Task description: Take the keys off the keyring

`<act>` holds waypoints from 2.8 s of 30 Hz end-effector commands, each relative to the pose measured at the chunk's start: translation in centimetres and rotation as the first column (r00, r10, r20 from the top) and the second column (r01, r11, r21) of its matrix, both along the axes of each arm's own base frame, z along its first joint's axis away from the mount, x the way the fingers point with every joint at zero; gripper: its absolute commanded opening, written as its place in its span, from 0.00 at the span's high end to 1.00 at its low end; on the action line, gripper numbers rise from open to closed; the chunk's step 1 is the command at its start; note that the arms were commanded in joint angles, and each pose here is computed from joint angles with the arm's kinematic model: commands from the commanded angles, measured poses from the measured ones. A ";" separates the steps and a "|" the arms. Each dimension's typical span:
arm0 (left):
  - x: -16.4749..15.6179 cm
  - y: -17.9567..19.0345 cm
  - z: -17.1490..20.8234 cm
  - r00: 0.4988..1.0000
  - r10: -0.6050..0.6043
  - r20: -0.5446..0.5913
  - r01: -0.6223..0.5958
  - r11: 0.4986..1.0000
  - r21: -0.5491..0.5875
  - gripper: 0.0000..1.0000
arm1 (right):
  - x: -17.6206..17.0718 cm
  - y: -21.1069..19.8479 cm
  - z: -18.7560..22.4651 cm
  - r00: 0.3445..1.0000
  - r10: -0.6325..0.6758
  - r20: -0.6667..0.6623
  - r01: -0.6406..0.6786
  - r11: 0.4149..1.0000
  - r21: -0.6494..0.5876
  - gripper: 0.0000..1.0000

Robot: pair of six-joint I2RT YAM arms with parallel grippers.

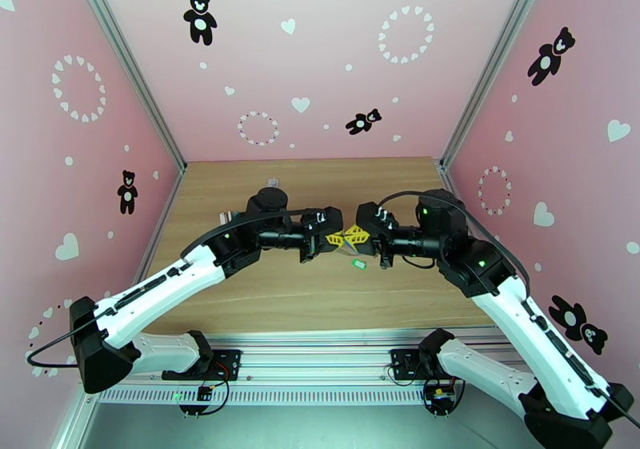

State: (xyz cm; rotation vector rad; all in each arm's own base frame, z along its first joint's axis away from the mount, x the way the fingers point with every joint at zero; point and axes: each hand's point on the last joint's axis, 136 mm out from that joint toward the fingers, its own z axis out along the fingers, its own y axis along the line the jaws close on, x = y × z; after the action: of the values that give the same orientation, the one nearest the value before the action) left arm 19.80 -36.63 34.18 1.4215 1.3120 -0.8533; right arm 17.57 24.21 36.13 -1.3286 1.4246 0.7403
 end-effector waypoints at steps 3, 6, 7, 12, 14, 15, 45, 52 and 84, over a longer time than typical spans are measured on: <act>1.0 0.0 3.0 0.999 0.038 -0.011 -0.039 0.997 -0.069 0.91 | 0.2 0.0 -1.1 1.000 -0.025 0.007 0.026 0.999 -0.034 1.00; 0.8 0.0 2.6 1.000 0.027 -0.001 -0.027 0.997 -0.069 0.90 | 1.2 -0.1 -0.4 0.997 -0.071 0.020 0.072 0.997 -0.014 1.00; 0.8 0.1 2.5 1.000 0.027 0.002 -0.027 0.997 -0.068 0.89 | 1.5 0.0 0.0 0.996 -0.082 0.020 0.082 0.997 -0.005 1.00; 0.4 0.6 2.5 0.999 0.031 0.027 -0.029 0.996 -0.089 0.78 | 2.0 0.0 1.0 0.996 -0.089 -0.006 0.090 0.995 0.033 1.00; 0.2 1.1 2.4 0.998 0.046 0.039 -0.042 0.994 -0.098 0.73 | 2.3 -0.2 1.3 0.995 -0.096 -0.024 0.097 0.994 0.046 1.00; 0.2 1.3 2.4 0.998 0.054 0.044 -0.049 0.994 -0.103 0.71 | 2.3 -0.3 1.4 0.995 -0.094 -0.035 0.095 0.994 0.058 1.00; 3.8 2.7 -2.4 0.974 0.225 -0.037 -0.227 0.972 -0.067 0.59 | 5.9 -2.7 -1.7 0.932 -0.260 -0.253 0.295 0.949 0.112 1.00; 5.0 5.0 -5.6 0.909 0.391 -0.147 -0.401 0.915 -0.047 0.54 | 8.8 -6.1 -6.6 0.783 -0.532 -0.321 0.569 0.822 0.025 1.00; 12.2 5.1 -14.6 0.511 0.662 -0.548 -0.757 0.649 0.078 0.31 | 21.9 -6.3 -30.6 0.122 -0.727 -0.676 0.760 0.506 -0.407 1.00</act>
State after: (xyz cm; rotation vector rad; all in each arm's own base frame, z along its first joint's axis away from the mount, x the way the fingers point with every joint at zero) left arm 31.17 -31.84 19.36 0.4125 2.0081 -0.7724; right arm 38.45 17.59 5.48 0.0475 2.5086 0.6018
